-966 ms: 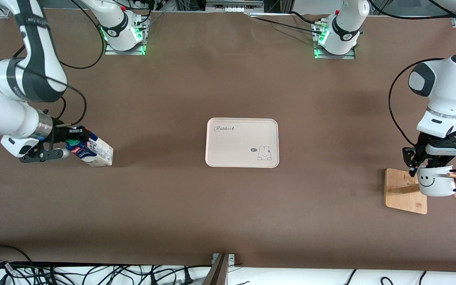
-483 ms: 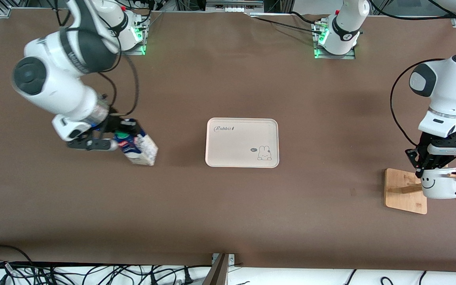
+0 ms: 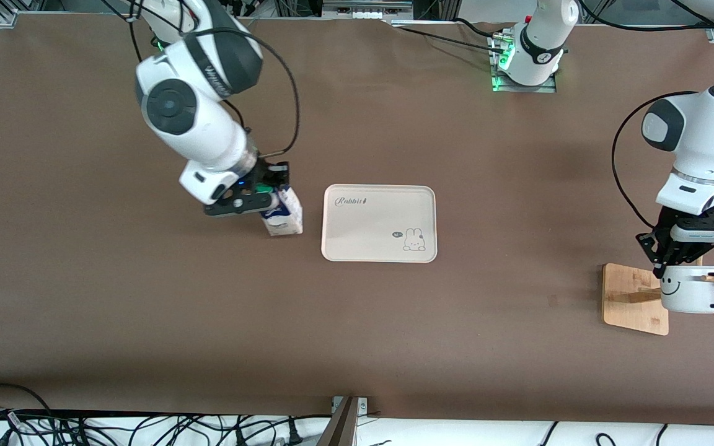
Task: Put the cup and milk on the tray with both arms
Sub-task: 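Carry the carton toward the tray while the left gripper lifts the mug off the stand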
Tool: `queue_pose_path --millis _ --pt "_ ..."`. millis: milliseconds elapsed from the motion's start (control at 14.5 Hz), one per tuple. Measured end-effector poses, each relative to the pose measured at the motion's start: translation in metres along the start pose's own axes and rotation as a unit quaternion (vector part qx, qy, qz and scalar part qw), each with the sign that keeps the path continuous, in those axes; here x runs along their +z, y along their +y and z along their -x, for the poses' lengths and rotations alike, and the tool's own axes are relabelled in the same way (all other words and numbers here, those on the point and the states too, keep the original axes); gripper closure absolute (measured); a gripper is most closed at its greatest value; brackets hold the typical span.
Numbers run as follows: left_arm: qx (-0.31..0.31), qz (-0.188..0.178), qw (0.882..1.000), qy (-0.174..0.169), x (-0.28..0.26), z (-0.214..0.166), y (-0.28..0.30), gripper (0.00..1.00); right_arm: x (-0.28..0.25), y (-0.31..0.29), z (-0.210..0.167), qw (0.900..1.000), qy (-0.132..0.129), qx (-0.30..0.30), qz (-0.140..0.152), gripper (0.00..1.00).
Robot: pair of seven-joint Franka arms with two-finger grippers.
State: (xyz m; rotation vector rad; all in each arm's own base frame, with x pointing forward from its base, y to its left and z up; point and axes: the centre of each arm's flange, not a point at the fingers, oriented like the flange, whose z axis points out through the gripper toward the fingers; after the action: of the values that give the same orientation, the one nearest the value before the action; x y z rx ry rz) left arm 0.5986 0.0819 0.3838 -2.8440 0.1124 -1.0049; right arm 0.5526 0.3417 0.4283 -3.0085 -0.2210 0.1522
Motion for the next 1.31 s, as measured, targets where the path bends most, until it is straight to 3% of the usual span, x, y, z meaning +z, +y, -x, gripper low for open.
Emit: queue_pose_path --millis 276,552,828,1172,1310 --pt "0.012 0.011 1.0 0.004 -0.009 -0.009 0.02 0.91 0.012 -0.038 0.014 0.999 -0.009 -0.034 0.0 0.55" --pt "0.039 0.036 0.999 0.012 -0.029 -0.026 0.064 0.91 0.013 -0.06 0.009 0.998 -0.024 -0.013 -0.051 0.55" --pt "0.033 0.063 0.997 -0.004 -0.035 -0.029 0.112 0.91 0.029 -0.059 -0.02 0.998 -0.027 0.01 -0.064 0.55" --pt "0.047 0.092 0.99 -0.097 -0.046 -0.025 0.172 0.91 0.05 -0.074 -0.031 0.997 -0.038 0.025 -0.069 0.55" --pt "0.063 0.096 0.981 -0.153 -0.056 -0.03 0.189 0.91 0.06 -0.091 -0.024 0.997 -0.04 0.03 -0.064 0.55"
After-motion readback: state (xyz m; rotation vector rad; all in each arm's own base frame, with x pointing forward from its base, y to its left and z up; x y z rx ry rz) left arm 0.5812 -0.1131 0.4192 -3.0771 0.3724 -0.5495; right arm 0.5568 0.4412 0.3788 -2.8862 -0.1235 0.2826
